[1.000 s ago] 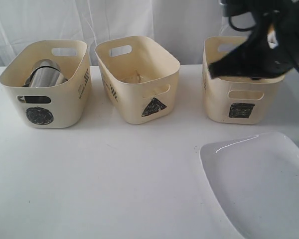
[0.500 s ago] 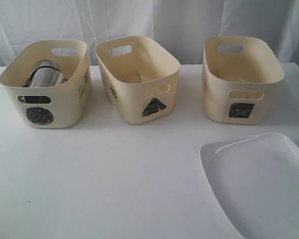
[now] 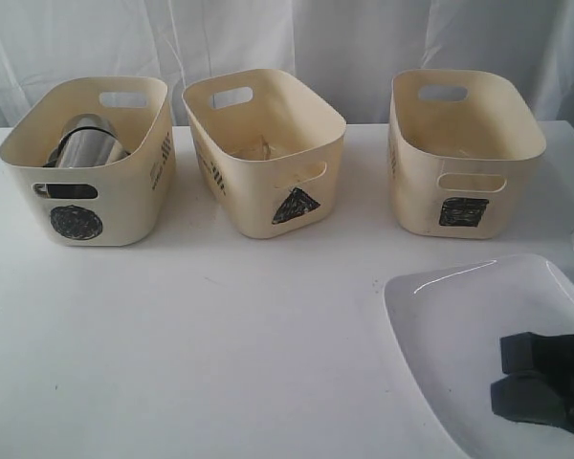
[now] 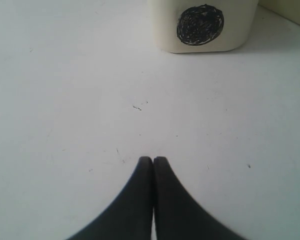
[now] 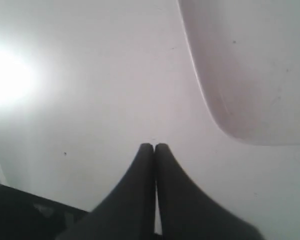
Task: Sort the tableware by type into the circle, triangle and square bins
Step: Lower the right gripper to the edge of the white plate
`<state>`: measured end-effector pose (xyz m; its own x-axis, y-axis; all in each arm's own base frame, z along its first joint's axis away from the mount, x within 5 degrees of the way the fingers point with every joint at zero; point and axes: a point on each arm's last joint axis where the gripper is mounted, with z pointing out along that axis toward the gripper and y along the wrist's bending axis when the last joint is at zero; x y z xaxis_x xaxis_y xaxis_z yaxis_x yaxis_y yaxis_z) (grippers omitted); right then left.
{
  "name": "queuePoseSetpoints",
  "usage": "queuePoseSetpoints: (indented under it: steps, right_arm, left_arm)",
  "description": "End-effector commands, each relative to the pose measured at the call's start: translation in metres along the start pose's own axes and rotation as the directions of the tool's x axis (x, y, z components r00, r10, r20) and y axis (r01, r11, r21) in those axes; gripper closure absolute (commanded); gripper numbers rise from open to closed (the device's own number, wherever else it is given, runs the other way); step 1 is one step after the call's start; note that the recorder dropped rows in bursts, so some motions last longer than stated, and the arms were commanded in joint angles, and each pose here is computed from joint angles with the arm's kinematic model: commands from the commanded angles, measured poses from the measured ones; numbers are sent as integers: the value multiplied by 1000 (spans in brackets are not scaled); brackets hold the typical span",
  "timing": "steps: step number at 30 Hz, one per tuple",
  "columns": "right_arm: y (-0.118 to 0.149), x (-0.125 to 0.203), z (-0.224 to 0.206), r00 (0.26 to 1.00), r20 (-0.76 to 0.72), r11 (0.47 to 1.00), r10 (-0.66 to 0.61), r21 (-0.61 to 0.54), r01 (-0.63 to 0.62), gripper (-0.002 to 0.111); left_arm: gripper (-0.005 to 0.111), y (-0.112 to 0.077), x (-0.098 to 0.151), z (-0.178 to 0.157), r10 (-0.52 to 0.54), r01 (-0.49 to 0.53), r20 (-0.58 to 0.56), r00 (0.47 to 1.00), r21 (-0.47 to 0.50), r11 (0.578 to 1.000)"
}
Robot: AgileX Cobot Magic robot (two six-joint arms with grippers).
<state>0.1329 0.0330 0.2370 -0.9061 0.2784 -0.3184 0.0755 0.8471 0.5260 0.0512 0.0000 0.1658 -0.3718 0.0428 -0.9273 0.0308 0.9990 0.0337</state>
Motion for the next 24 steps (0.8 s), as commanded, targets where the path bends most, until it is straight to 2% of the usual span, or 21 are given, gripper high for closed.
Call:
queuePoseSetpoints:
  steps: [1,4,8,11,15,17,24]
  right_arm:
    - [4,-8,-2,997,76,999,19,-29,-16,108]
    - [3,-11,-3,992,112,998,61,-26,-59,108]
    - [3,-5,-2,998,46,999,46,-29,-45,105]
    - [4,-2,-2,999,16,999,32,-34,-32,94]
    - [4,-4,-2,999,31,1000,9,-31,-8,68]
    - [3,-6,-2,998,58,1000,4,-20,-3,60]
    - [-2,-23,-5,969,245,999,25,29,-33,60]
  left_arm:
    - [107,0,1,0,-3,3,-1,1000,-2,1000]
    - [107,0,1,0,-3,3,-1,1000,-2,1000]
    - [107,0,1,0,-3,3,-1,1000,-2,1000]
    - [107,0,1,0,-3,3,-1,1000,-2,1000]
    - [107,0,1,0,-3,3,-1,1000,-2,1000]
    - [107,0,1,0,-3,3,-1,1000,-2,1000]
    - [107,0,1,0,-3,3,-1,1000,-2,1000]
